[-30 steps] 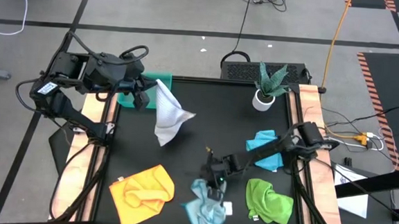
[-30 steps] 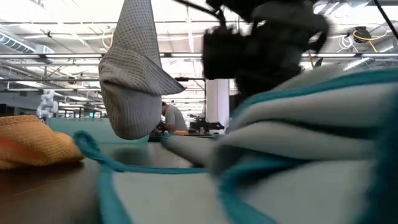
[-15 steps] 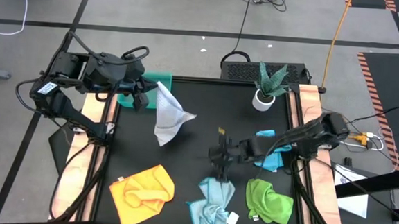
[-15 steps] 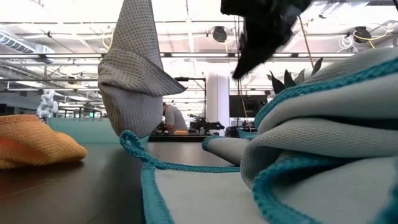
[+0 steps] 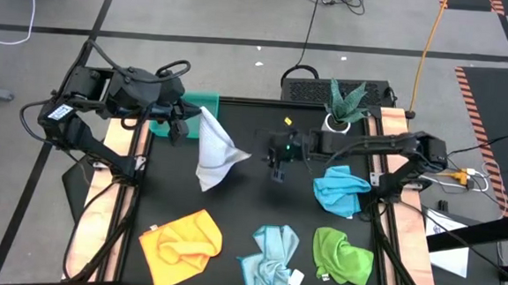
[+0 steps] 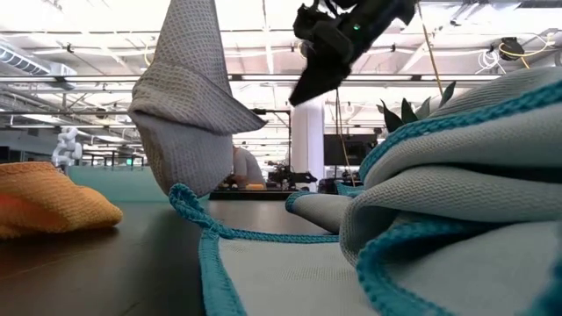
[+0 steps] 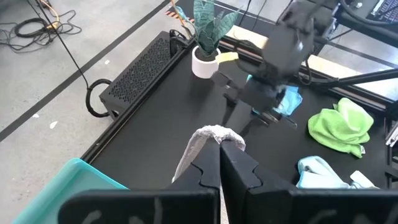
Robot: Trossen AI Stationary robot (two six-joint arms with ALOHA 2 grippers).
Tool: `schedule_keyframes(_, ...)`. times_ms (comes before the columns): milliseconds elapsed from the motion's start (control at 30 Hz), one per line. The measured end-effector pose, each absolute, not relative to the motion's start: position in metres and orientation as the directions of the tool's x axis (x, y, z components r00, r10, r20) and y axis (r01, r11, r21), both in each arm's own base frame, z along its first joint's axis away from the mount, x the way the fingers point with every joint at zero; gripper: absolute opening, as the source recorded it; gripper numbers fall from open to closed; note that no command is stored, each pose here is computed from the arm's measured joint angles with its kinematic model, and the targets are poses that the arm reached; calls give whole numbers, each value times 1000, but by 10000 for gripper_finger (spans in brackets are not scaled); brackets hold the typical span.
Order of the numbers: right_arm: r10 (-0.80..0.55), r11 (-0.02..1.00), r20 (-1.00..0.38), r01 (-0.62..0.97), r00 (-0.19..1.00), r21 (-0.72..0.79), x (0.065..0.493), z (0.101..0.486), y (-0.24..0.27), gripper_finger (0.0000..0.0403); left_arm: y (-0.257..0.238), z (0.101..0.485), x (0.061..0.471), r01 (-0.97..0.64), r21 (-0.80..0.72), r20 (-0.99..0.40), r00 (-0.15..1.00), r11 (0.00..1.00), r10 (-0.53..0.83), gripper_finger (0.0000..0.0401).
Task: Fold microfiber towels
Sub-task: Fold the gray microfiber towel
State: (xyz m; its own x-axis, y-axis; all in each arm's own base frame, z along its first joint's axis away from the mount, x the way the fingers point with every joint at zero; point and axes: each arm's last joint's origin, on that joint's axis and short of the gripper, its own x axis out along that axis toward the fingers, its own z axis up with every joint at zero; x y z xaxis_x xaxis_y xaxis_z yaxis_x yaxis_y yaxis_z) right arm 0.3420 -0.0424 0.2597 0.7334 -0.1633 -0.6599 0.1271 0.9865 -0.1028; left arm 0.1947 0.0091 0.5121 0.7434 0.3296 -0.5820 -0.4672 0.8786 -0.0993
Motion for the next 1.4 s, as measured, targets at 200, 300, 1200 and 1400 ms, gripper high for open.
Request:
schedule_keyframes(200, -183, 970, -659, 24, 729, -243, 347, 252, -52, 172, 8, 512, 195, -456, -126, -582, 753, 881, 306, 0)
schedule_keyframes(300, -169, 951, -679, -62, 714, -303, 357, 237, -48, 170, 8, 512, 195, -453, -138, -583, 756, 881, 298, 0)
schedule_keyframes(1200, -161, 839, -617, -222, 770, -496, 377, 224, -9, 169, 8, 514, 197, -451, -188, -566, 776, 872, 279, 0)
schedule_keyframes(1400, -145, 834, -606, -233, 782, -500, 378, 226, -1, 169, 8, 514, 197, -455, -196, -566, 776, 869, 279, 0)
